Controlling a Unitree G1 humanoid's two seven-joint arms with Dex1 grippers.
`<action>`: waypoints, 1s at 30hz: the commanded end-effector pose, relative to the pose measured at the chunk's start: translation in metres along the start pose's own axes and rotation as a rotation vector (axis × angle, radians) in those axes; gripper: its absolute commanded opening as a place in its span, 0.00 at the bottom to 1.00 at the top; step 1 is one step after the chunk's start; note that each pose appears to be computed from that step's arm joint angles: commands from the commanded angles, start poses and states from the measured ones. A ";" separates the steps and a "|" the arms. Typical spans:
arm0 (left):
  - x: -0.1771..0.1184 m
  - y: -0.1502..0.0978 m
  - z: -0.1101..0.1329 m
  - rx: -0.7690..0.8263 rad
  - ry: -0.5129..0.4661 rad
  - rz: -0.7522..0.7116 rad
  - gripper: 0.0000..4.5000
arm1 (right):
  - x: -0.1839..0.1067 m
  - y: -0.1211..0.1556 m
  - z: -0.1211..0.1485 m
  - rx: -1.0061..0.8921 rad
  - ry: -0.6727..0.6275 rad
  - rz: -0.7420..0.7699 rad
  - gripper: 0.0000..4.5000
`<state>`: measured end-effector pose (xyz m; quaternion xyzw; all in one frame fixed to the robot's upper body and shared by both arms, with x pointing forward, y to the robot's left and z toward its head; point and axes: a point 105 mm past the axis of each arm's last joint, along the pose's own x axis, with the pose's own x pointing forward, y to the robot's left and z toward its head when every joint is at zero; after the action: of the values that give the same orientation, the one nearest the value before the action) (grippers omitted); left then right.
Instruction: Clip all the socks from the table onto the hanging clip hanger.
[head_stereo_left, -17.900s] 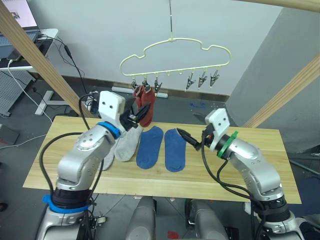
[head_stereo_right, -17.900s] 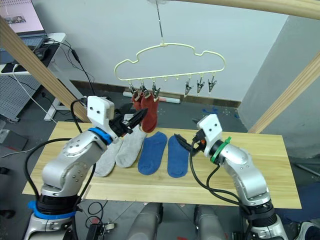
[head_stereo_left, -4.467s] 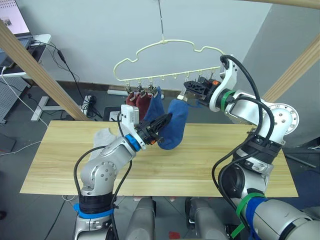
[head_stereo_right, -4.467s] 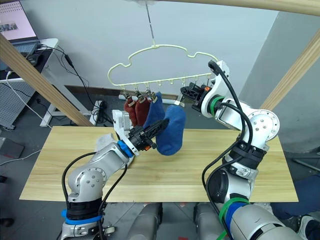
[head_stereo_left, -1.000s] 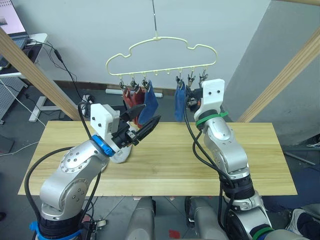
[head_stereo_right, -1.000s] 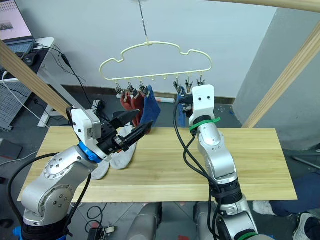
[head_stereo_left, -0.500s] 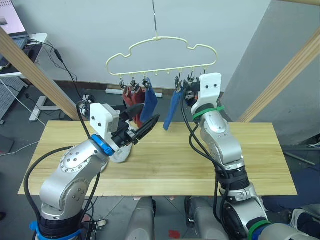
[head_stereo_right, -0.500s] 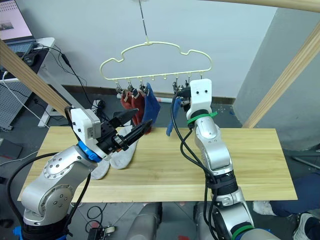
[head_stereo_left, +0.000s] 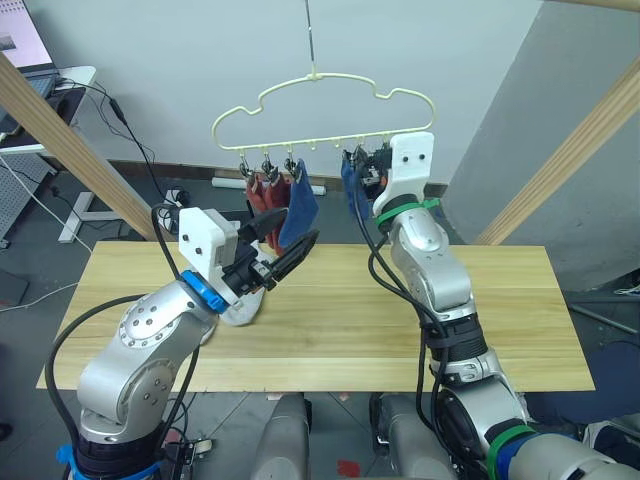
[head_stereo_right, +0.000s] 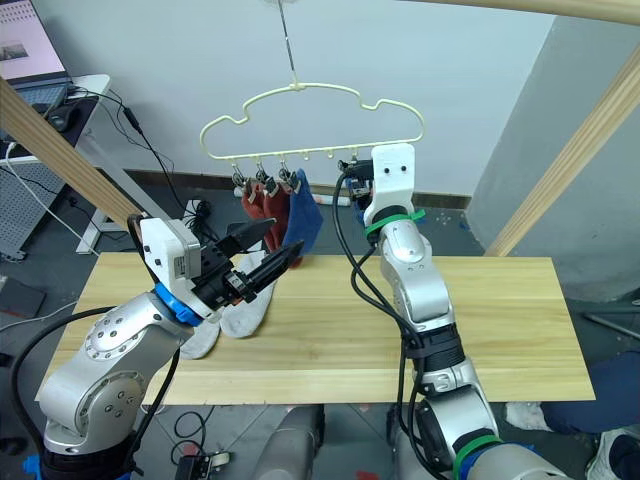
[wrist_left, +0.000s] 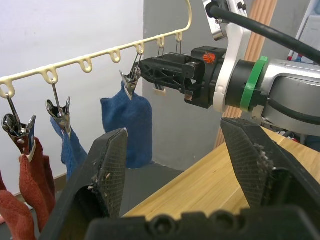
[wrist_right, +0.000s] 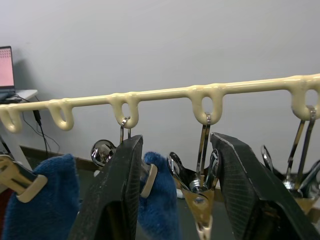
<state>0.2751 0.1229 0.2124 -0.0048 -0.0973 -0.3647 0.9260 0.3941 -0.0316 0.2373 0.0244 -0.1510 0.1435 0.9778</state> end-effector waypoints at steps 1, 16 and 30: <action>-0.002 -0.009 0.012 0.029 -0.035 -0.023 0.73 | 0.001 0.010 0.016 0.028 -0.062 0.035 0.49; -0.001 -0.009 0.011 0.025 -0.027 -0.022 0.73 | 0.001 0.002 0.005 0.011 -0.009 0.029 0.00; -0.017 0.085 -0.105 -0.043 0.310 0.383 0.73 | -0.024 -0.038 -0.007 -0.025 0.132 0.127 0.00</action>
<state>0.3308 0.1864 0.1063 -0.0043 0.0818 -0.1881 0.9787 0.3872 -0.0697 0.2319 -0.0137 -0.1111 0.2015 0.9731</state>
